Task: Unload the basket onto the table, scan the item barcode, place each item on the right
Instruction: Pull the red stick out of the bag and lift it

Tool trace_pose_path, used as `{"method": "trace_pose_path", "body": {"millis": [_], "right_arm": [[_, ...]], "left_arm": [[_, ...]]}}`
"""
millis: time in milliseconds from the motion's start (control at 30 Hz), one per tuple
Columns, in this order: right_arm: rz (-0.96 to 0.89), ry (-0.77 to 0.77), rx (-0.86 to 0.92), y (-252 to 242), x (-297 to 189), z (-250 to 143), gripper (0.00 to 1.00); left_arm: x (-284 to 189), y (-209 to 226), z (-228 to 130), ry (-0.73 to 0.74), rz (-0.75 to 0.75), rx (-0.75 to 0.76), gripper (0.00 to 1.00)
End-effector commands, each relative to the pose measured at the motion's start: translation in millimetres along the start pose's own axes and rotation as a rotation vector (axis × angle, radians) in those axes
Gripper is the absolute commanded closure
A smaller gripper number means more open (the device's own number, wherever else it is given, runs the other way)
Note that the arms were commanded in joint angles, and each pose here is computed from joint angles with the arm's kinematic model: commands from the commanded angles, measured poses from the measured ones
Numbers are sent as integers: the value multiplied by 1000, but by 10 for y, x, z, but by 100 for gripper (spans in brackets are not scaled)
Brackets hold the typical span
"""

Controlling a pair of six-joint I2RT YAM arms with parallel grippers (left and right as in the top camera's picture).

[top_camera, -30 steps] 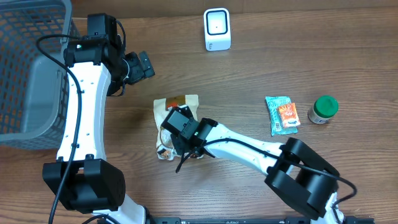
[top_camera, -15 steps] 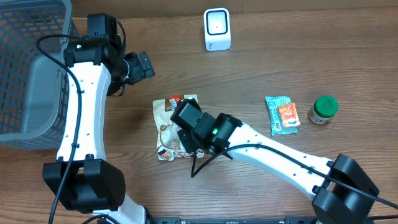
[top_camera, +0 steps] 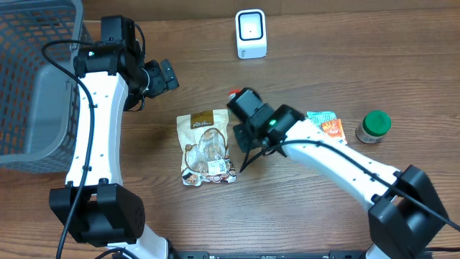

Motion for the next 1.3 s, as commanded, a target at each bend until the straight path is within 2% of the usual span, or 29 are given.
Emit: {"method": "trace_pose_path", "body": {"millis": [0, 100, 400, 567, 667, 900, 1133, 1267], "right_arm": [[-24, -41, -123, -165, -34, 85, 96], [-83, -90, -197, -281, -37, 173, 96], [-408, -279, -374, -464, -130, 516, 96], [-561, -343, -365, -540, -215, 636, 96], [-565, -343, -351, -544, -215, 631, 96], [-473, -305, -126, -534, -147, 488, 96], [-19, -109, -119, -254, -13, 205, 96], [120, -16, -125, -167, -10, 73, 96]], "left_arm": [[-111, -31, -5, -30, -16, 20, 0], [-111, -31, -5, -30, -16, 20, 0], [-111, -31, -5, -30, -16, 20, 0], [-111, -31, -5, -30, -16, 20, 0], [-111, -31, -5, -30, -16, 20, 0], [-111, -31, -6, -29, -16, 21, 0], [-111, -31, -5, -30, -16, 20, 0], [-111, -31, -5, -30, -16, 20, 0]]}}
Point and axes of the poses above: each gripper's point midway between its finger pads, its own x axis out along the fingers, its own y axis along the line the jaws close on, z = x × y, the point moved 10 cm from there along -x, back along the fingers, and after that the axes turned 8 degrees about -x, right-handed, at the moved point
